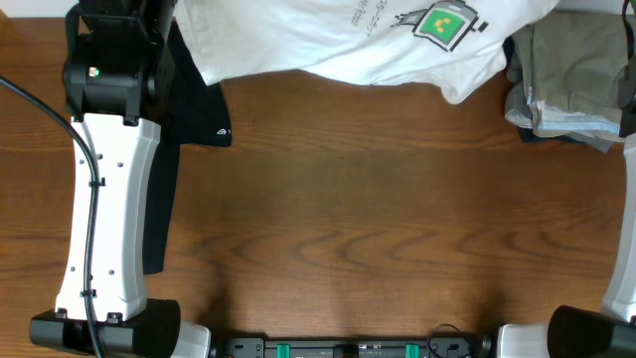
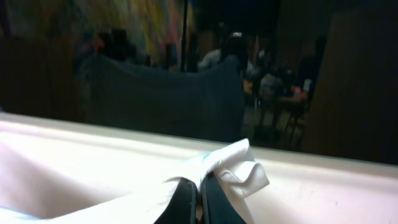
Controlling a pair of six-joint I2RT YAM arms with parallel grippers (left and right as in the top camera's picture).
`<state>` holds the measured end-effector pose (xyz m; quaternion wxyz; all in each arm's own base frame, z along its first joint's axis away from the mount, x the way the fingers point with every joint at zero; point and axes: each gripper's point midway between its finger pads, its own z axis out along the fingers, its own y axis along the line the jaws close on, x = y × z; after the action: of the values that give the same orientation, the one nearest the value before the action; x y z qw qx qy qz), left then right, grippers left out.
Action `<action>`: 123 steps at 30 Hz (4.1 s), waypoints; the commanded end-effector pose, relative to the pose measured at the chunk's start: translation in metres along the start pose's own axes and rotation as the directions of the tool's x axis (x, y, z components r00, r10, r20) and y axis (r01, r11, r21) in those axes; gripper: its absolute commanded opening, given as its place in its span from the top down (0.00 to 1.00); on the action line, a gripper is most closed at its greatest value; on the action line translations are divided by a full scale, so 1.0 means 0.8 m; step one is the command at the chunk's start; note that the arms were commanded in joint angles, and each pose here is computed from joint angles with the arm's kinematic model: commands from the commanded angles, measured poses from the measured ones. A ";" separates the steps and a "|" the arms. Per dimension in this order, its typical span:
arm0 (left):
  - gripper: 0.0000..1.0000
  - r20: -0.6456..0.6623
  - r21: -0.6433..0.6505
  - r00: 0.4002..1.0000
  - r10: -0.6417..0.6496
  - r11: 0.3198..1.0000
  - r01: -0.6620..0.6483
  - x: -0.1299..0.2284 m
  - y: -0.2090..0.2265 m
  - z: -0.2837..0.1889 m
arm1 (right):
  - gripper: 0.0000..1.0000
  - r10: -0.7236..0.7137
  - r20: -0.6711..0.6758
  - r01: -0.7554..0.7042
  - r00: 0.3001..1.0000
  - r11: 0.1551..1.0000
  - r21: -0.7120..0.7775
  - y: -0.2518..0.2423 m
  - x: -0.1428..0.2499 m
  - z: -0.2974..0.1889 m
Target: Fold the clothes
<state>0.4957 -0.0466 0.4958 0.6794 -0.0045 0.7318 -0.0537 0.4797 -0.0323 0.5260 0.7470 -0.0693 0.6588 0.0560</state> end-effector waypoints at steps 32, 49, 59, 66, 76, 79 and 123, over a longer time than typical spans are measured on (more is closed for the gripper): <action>0.94 -0.018 -0.018 0.999 0.049 0.999 -0.050 -0.035 0.006 -0.096 | 0.99 -0.085 -0.156 0.087 0.984 0.996 0.007 0.016 -0.046 -0.055; 0.94 0.255 -0.028 0.964 0.070 0.997 -0.065 -0.063 0.022 0.028 | 0.99 -0.023 0.104 0.020 0.994 0.999 0.033 -0.020 -0.072 0.033; 0.94 -0.393 0.016 0.919 0.025 1.000 -0.021 0.141 0.024 0.022 | 0.99 0.136 -0.500 -0.127 0.855 0.990 0.052 -0.020 0.155 0.032; 0.94 -0.706 -0.030 0.708 -0.025 1.000 0.006 0.240 0.031 -0.039 | 0.99 0.232 -0.746 -0.229 0.624 0.967 0.110 -0.003 0.255 -0.012; 0.94 -0.930 -0.105 0.352 -0.107 0.994 0.023 0.320 0.033 -0.142 | 0.99 0.220 -0.907 -0.314 0.358 0.944 0.105 0.040 0.294 -0.095; 0.94 -0.949 -0.115 0.293 -0.116 0.993 0.019 0.329 0.034 -0.159 | 0.99 0.217 -0.924 -0.303 0.315 0.946 0.119 0.042 0.293 -0.114; 0.94 -0.926 -0.358 -0.109 -0.363 0.932 -0.057 0.522 0.035 -0.340 | 0.99 0.384 -0.896 -0.219 -0.225 0.876 0.431 0.087 0.484 -0.354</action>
<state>0.1903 -0.0326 0.1000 -0.1194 -0.1321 0.9840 -0.0112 0.2315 -0.0135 0.1049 -0.0567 0.1089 0.9839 0.1299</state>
